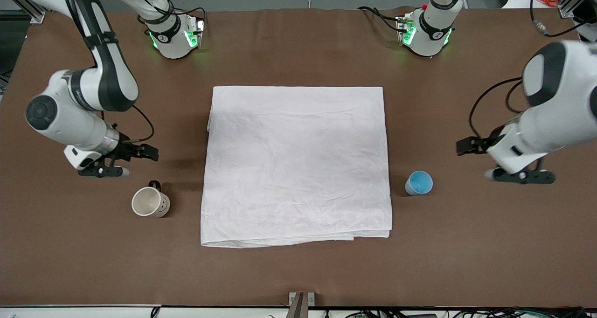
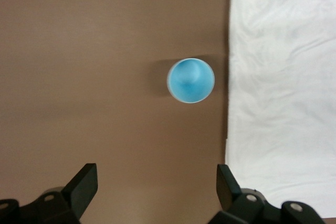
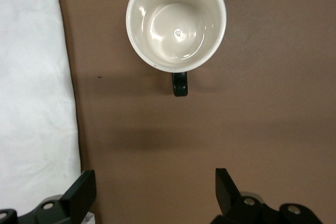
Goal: Place blue cup into white mug on cloth
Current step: 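Lower the right gripper to the white mug while the left gripper reaches the blue cup, then grasp the white mug with the right gripper while the left gripper grasps the cup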
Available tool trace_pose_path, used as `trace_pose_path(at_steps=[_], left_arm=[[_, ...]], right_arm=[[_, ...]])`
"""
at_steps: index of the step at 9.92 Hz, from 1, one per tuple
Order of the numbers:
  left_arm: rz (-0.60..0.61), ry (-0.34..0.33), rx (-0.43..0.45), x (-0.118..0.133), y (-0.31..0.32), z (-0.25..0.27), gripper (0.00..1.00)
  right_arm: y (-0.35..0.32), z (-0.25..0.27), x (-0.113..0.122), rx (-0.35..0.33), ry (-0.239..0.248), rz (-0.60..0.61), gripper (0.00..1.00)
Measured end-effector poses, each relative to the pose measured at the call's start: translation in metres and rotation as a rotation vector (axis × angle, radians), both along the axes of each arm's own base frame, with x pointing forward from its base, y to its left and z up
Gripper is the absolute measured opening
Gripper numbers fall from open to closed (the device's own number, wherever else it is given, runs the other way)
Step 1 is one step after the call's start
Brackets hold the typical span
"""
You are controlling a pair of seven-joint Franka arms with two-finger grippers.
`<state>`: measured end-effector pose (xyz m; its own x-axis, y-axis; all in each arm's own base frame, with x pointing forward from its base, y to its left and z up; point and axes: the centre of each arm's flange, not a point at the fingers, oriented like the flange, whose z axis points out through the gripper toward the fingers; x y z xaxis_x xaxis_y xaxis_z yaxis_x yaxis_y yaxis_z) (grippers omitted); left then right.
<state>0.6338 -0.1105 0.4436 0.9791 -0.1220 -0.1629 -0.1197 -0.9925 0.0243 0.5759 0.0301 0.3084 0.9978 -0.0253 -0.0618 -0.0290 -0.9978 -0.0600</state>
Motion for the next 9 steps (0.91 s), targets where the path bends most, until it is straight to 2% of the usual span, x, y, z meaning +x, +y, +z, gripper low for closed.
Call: trace_pose_path(at_steps=[3, 5, 7, 9], left_arm=[[-0.057, 0.009, -0.014, 0.013, -0.073, -0.093, 1.00], [-0.047, -0.009, -0.024, 0.023, -0.077, -0.140, 1.00], [-0.003, -0.019, -0.022, 0.026, -0.071, -0.156, 1.00], [0.047, -0.009, -0.005, 0.019, -0.078, -0.167, 1.00]], right_arm=[[0.021, -0.058, 0.009, -0.015, -0.046, 0.030, 1.00], [0.025, -0.074, 0.013, -0.023, -0.079, 0.041, 1.00], [0.023, -0.081, 0.016, -0.057, -0.098, 0.081, 1.00], [0.010, -0.083, 0.020, -0.082, -0.105, 0.086, 1.00]])
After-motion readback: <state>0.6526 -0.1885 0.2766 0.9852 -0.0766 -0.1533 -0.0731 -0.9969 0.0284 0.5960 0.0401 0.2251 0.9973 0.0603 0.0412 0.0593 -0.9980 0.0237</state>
